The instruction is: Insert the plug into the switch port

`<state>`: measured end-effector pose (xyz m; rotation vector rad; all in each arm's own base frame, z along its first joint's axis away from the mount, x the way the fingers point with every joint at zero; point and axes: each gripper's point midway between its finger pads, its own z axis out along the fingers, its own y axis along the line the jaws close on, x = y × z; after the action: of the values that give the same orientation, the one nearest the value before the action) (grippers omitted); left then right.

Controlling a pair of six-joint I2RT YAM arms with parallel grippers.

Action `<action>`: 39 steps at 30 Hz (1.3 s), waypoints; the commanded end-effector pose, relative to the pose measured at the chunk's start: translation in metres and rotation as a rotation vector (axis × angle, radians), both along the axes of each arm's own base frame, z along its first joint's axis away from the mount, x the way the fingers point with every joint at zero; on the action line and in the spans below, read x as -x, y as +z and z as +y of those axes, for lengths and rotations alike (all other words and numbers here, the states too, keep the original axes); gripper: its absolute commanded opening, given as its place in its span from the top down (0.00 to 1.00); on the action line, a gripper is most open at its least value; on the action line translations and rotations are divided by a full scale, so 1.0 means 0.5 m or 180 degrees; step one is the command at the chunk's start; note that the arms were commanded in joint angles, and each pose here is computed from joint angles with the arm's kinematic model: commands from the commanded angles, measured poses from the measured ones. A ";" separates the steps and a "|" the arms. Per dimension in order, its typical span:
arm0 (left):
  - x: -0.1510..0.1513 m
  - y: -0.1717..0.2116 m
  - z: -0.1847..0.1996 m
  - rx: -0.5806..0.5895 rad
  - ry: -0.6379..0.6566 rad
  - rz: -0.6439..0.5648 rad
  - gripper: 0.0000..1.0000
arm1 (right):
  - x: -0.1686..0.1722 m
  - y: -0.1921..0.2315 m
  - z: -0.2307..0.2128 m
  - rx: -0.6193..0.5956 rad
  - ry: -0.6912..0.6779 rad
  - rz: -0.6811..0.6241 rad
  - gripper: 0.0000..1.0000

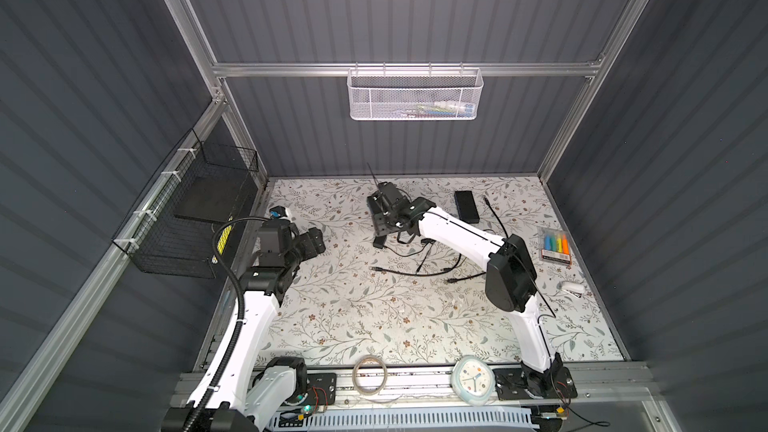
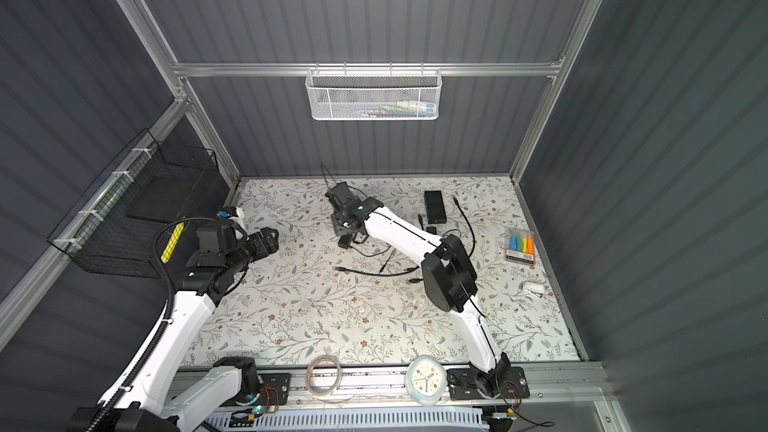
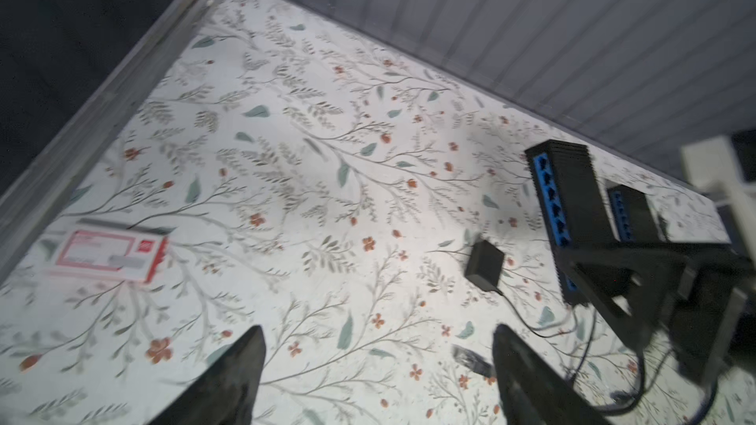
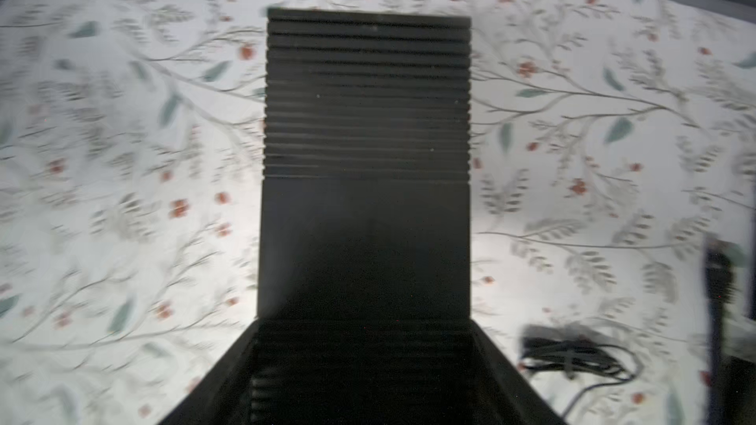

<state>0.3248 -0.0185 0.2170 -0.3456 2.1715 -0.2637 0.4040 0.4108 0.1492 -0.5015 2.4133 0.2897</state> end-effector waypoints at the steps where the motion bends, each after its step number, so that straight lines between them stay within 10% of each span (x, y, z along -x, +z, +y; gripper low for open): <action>1: 0.019 0.034 0.043 0.0011 0.0240 0.0065 0.12 | 0.106 -0.040 0.079 -0.0169 0.0295 0.0341 0.56; 12: 0.035 0.052 0.079 0.0050 0.0466 0.0032 0.12 | 0.252 -0.199 0.118 0.0105 0.0521 0.1004 0.58; 39: -0.017 -0.009 -0.042 0.0682 -0.0381 0.0078 0.22 | 0.111 -0.292 -0.061 0.0544 -0.0416 0.0985 0.53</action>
<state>0.3301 -0.0288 0.2110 -0.3624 2.2074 -0.5052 0.3604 0.3938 0.0287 -0.3696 2.6870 0.1902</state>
